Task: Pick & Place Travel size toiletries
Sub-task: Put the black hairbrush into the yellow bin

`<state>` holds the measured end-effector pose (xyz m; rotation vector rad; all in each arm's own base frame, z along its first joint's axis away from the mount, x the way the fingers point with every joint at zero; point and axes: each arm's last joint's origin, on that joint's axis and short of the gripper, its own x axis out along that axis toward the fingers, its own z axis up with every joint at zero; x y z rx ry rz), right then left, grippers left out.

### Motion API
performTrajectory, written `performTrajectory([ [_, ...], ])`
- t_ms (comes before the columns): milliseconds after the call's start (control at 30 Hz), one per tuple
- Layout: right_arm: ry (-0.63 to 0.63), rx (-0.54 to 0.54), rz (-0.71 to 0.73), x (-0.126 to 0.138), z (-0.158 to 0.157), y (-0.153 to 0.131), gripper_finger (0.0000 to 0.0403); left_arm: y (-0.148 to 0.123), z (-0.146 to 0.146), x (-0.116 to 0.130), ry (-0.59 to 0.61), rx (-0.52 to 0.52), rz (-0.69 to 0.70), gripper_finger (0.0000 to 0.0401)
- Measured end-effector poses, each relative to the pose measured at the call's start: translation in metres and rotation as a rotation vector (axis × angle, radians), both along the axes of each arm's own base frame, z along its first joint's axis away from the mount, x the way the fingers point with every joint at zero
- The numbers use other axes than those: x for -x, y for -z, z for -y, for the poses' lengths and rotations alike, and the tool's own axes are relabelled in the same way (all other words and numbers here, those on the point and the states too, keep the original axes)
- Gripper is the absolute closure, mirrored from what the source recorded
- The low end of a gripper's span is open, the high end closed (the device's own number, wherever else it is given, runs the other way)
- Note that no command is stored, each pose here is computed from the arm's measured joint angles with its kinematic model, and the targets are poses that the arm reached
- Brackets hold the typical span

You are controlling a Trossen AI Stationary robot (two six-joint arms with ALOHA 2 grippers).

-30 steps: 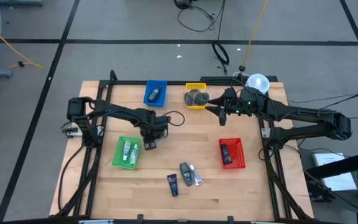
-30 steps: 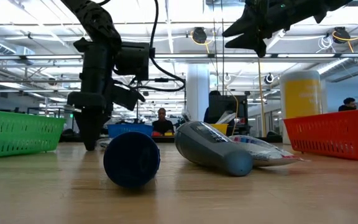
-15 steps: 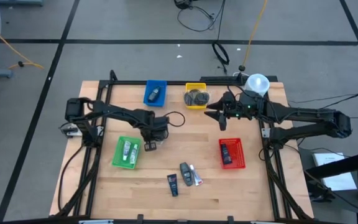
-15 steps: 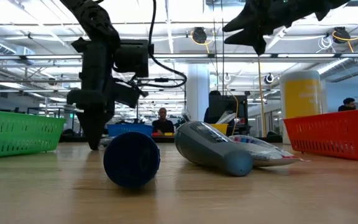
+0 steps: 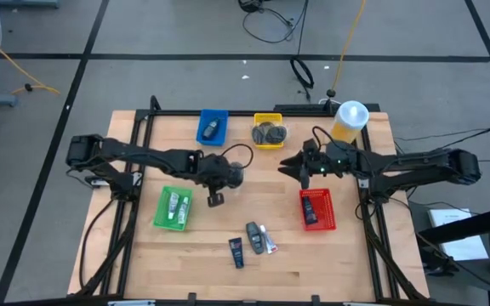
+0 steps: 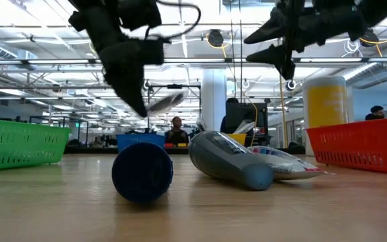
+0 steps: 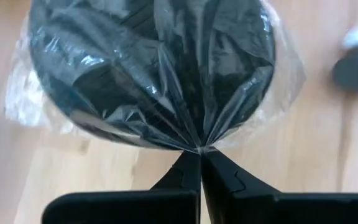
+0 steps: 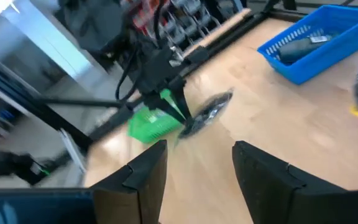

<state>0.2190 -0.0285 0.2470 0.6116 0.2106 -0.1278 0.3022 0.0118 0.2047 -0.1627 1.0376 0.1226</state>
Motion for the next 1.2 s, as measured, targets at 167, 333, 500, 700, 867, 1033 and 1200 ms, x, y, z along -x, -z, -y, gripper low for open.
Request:
performTrajectory([
  [167, 0.002, -0.069, 0.089, -0.004, -0.003, 0.021, 0.0199, -0.006, 0.006, -0.007, 0.003, -0.015, 0.088, 0.0401],
  [333, 0.001, -0.064, 0.121, -0.02, -0.001, 0.027, 0.018, -0.009, 0.007, -0.011, -0.024, -0.026, 0.144, 0.0401],
  [500, 0.031, -0.076, 0.095, -0.038, 0.008, 0.031, 0.0182, -0.009, 0.007, -0.01, -0.032, -0.033, 0.139, 0.0401],
  [700, 0.046, -0.109, 0.066, -0.068, 0.015, 0.032, 0.0181, -0.008, 0.006, -0.008, -0.049, -0.057, 0.112, 0.0401],
  [867, 0.11, -0.233, 0.039, -0.079, 0.02, 0.043, 0.0184, -0.006, 0.005, -0.005, -0.068, -0.07, 0.075, 0.0401],
  [1033, 0.123, -0.287, 0.002, -0.089, 0.021, 0.054, 0.0185, -0.006, 0.005, -0.005, -0.068, -0.071, 0.07, 0.0401],
  [1200, 0.114, -0.302, 0.005, -0.105, 0.02, 0.057, 0.0187, -0.006, 0.005, -0.005, -0.068, -0.072, 0.074, 0.0401],
])
